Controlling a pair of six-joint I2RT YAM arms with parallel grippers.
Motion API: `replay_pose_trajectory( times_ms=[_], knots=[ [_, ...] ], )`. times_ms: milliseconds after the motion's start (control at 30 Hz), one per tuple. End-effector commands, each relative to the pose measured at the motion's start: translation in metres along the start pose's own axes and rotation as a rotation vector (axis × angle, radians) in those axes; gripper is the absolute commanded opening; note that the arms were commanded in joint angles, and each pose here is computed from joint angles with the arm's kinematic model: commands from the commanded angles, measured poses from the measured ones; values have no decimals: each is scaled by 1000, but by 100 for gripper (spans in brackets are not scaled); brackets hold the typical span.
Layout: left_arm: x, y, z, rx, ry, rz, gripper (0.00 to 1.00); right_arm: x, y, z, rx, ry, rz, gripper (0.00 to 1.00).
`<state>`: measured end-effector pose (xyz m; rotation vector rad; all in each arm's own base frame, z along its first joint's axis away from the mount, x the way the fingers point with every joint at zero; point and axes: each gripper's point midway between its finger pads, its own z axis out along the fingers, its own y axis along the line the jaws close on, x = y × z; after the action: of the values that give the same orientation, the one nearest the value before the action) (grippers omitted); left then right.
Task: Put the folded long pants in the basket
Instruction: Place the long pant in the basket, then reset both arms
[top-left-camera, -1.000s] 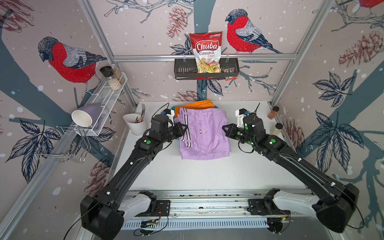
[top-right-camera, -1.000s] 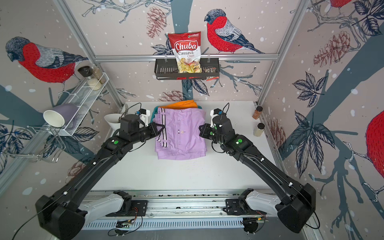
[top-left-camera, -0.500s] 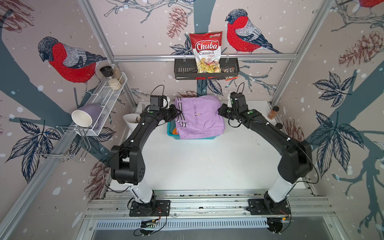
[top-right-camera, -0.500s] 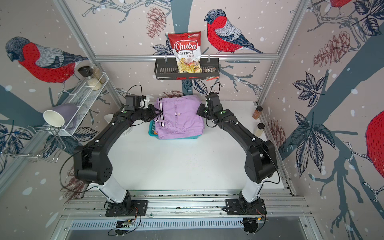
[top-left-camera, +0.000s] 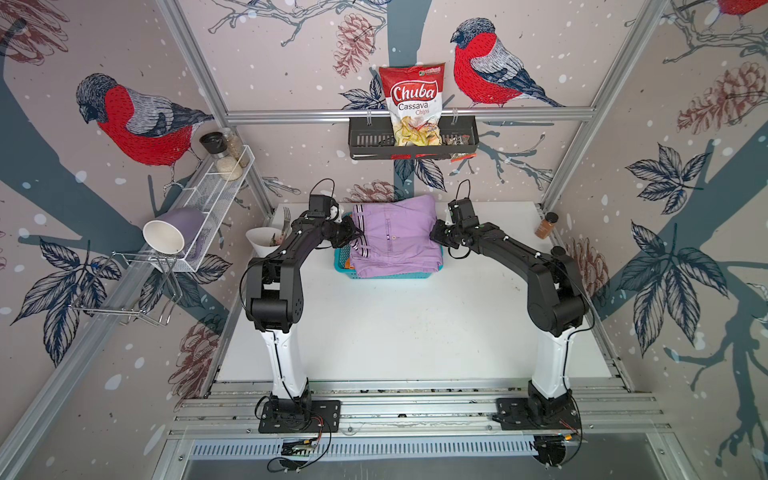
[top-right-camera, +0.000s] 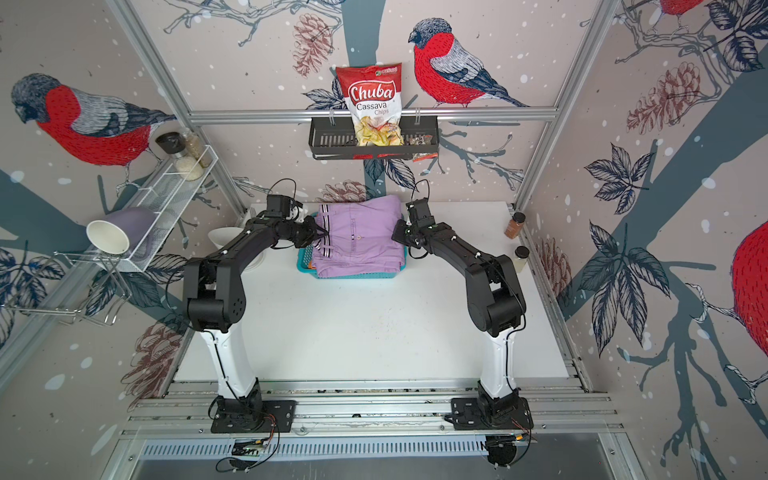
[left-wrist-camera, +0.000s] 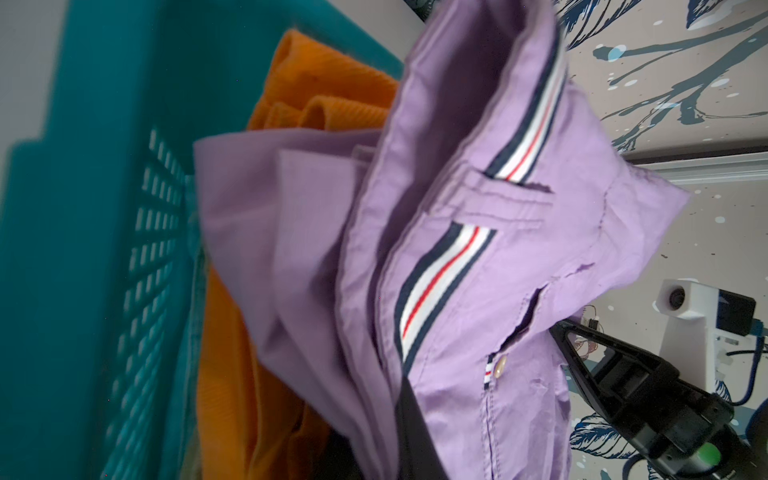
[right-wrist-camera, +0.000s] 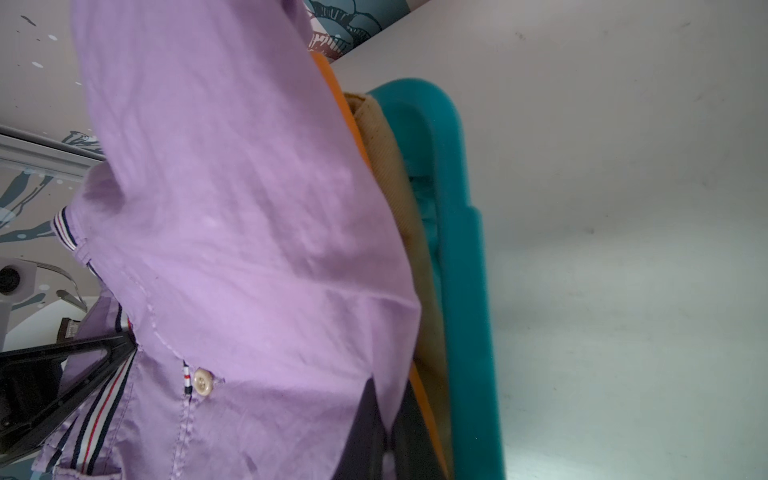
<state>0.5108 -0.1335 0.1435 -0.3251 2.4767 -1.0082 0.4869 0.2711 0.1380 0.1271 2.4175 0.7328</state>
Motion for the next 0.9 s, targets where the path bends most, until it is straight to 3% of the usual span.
replay_pose_trajectory(
  times_ms=[0,67,167,200,267,333,500,600,667,733,800,867],
  knots=[
    [-11,-5,-14,-15,-62,46,6,-7,2,-10,27,-47,-4,0],
    [-13,-7,-25,-38,-104,46,35,-9,4,-16,23,-58,-5,0],
    [-8,1,-63,-206,-229,4,85,-16,9,-32,9,-98,-21,44],
    [-5,-5,-82,-249,-299,25,95,-19,11,-40,-1,-127,-33,62],
    [-2,-13,-123,-336,-443,48,96,-30,13,-62,-24,-197,-52,86],
    [3,-14,-165,-384,-578,34,95,-41,6,-90,-31,-282,-57,97],
    [29,2,-248,-458,-891,40,96,-55,-52,-182,51,-593,-52,100],
    [57,29,-277,-457,-1099,14,96,-38,-89,-229,169,-797,-160,100],
    [72,41,-284,-412,-1207,53,96,-22,-113,-251,234,-919,-173,100],
    [87,57,-284,-412,-1276,103,96,3,-117,-259,209,-988,-314,100],
    [100,81,-280,-499,-1301,138,96,26,-123,-270,219,-1076,-430,100],
    [112,111,-276,-613,-1312,138,96,37,-139,-284,299,-1153,-451,100]
  ],
)
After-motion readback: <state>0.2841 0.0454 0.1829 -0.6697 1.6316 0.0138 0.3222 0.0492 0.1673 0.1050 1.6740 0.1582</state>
